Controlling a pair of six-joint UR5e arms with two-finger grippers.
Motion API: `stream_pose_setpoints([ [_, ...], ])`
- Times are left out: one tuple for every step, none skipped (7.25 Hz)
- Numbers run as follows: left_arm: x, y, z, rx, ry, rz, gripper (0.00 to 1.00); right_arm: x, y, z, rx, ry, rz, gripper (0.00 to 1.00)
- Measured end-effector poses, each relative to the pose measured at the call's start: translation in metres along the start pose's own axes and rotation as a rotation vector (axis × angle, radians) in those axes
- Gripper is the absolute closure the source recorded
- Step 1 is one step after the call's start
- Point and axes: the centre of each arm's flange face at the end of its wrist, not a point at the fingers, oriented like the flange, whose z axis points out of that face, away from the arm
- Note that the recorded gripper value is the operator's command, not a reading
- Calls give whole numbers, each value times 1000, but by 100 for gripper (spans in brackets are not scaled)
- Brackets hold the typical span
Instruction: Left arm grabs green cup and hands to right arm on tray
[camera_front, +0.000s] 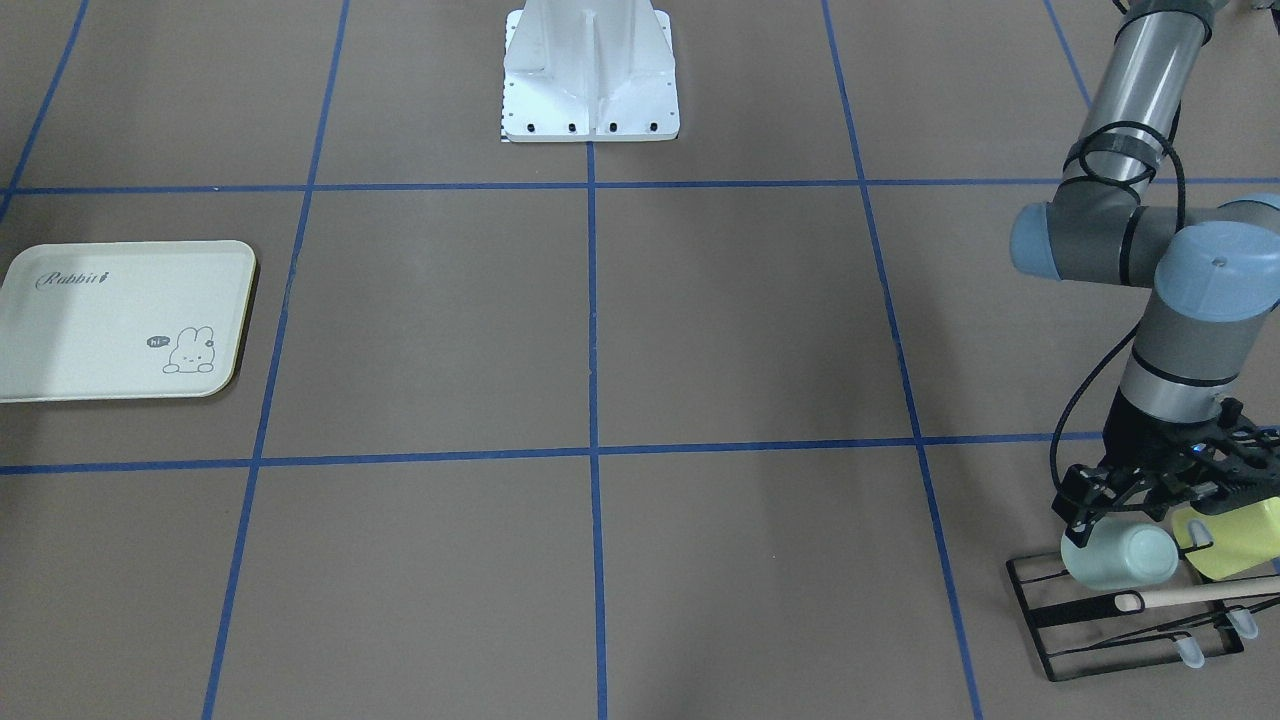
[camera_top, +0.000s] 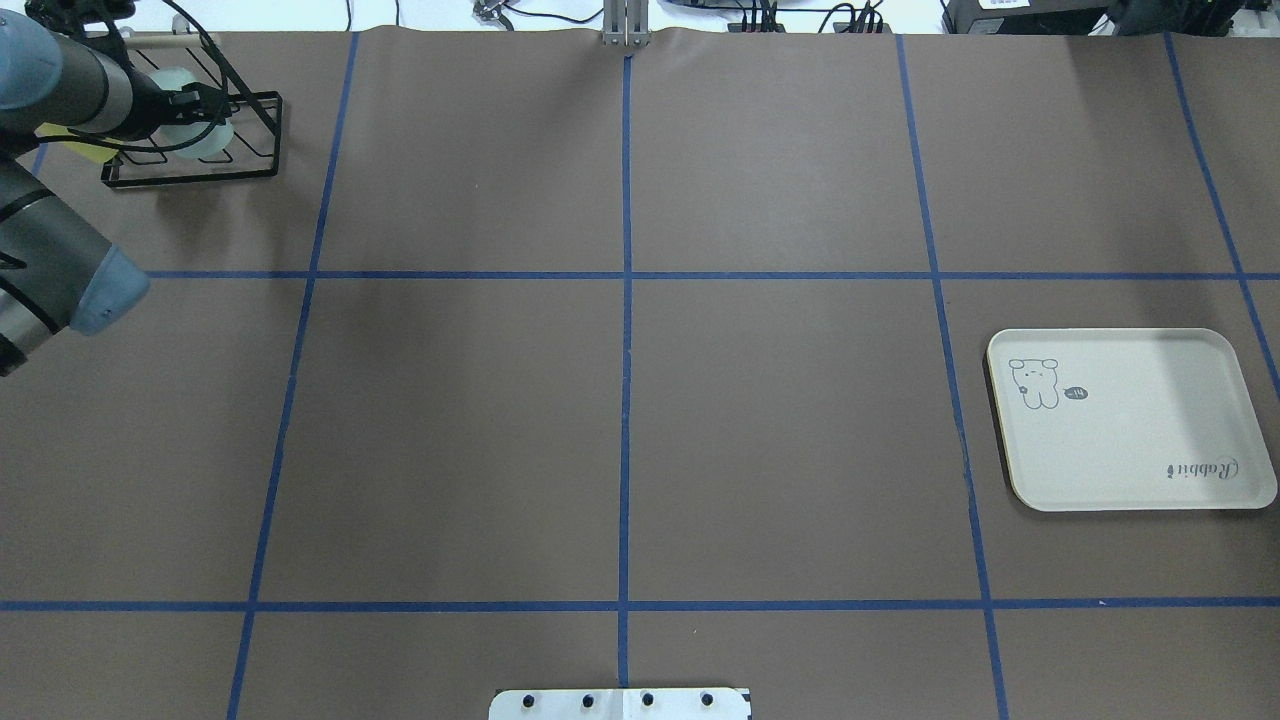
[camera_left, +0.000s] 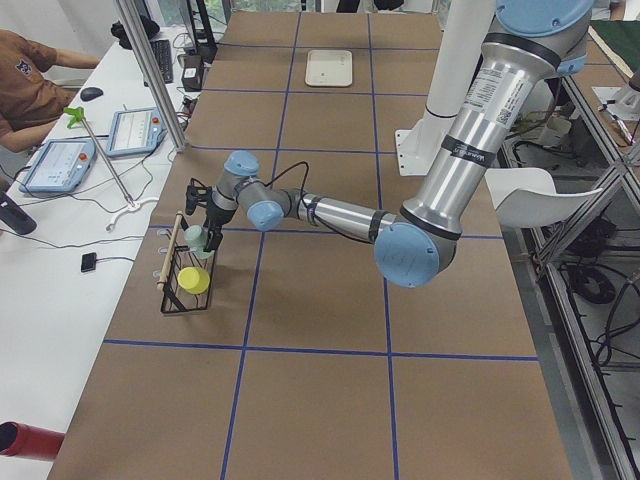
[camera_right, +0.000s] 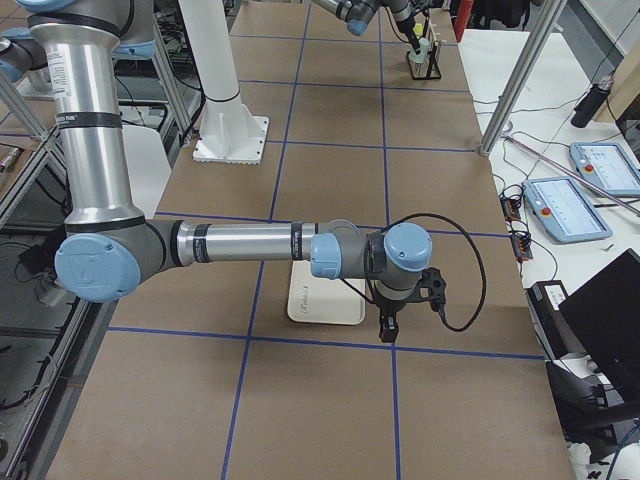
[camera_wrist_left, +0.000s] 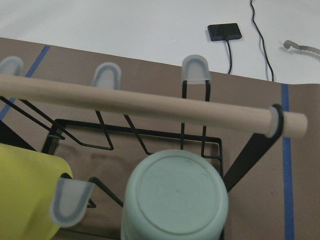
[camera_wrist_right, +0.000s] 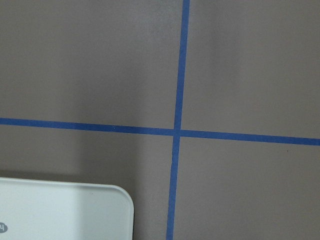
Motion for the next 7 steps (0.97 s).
stream_pose_setpoints([
  [-1, 0, 3, 2, 2, 3, 2, 0, 0, 0, 0, 0, 0, 0],
  [-1, 0, 5, 3, 4, 6, 2, 0, 0, 0, 0, -1, 0, 0],
  [-1, -1, 5, 4, 5, 22, 3, 0, 0, 0, 0, 0, 0, 0],
  [-2, -4, 4, 7, 5, 47, 3, 0, 0, 0, 0, 0, 0, 0],
  [-3, -6, 3, 10, 5, 59, 3, 0, 0, 0, -1, -1, 1, 0],
  [-3, -8, 2, 13, 5, 63, 5, 0, 1, 1, -1, -1, 1, 0],
  [-4, -10, 0, 16, 5, 63, 5, 1, 1, 1, -2, -1, 2, 0],
])
